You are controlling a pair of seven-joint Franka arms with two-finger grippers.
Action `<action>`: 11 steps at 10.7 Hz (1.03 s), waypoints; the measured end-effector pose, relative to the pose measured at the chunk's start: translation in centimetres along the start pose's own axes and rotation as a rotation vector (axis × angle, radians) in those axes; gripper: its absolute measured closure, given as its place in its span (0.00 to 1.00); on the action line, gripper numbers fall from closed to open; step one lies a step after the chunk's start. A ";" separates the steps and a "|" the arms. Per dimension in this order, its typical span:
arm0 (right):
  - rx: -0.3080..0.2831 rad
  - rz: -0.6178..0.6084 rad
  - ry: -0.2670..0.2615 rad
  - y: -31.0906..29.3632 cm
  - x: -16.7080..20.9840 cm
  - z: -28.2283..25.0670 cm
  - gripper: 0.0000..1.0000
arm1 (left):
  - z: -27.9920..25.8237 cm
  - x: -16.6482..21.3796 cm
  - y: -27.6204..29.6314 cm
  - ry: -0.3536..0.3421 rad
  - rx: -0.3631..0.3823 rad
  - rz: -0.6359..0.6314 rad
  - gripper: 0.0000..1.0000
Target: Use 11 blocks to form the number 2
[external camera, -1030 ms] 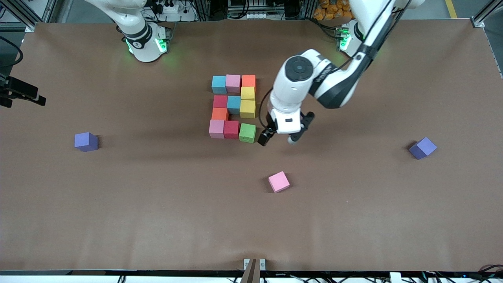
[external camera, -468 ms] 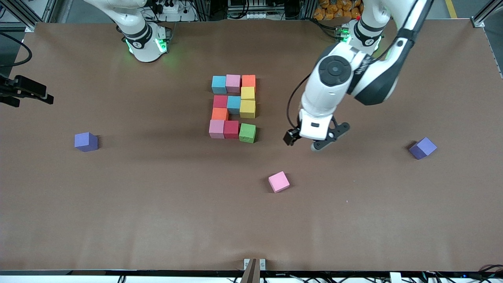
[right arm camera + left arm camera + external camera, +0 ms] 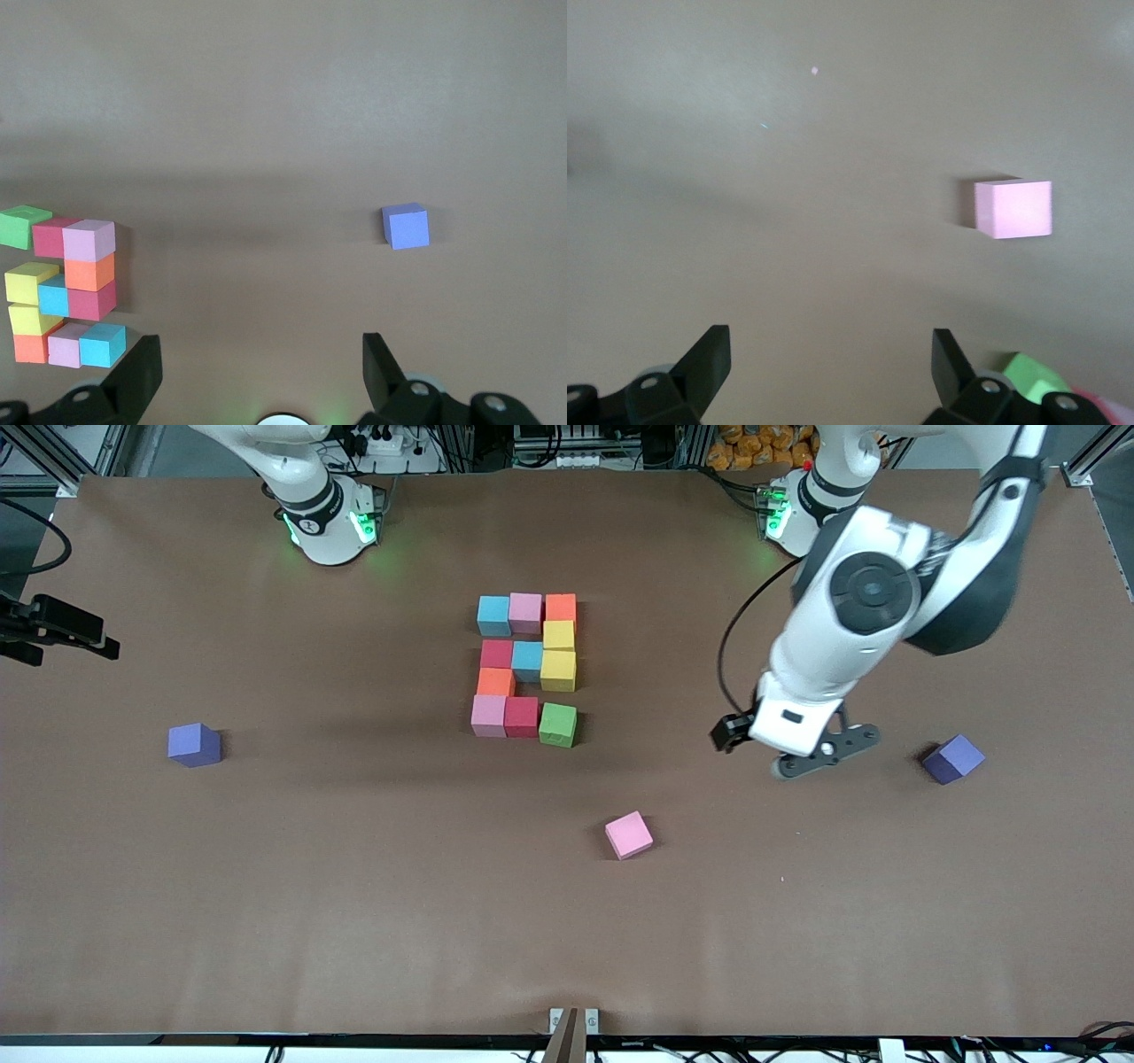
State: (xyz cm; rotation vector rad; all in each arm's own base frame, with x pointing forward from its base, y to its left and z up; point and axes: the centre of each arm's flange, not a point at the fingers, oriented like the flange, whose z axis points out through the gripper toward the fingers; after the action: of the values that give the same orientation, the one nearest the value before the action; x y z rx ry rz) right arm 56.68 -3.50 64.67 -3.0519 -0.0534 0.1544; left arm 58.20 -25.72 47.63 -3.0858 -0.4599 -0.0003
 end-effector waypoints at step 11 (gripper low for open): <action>0.000 0.000 0.001 0.0 0.0 -0.1 0.00 | -9.6 3.1 -13.2 0.005 0.048 0.214 0.00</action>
State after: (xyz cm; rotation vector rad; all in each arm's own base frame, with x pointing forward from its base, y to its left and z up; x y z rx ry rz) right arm 56.65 -3.48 64.74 -3.0523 -0.0540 0.1529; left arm 57.39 -12.39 57.55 -3.0693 -0.1250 0.0066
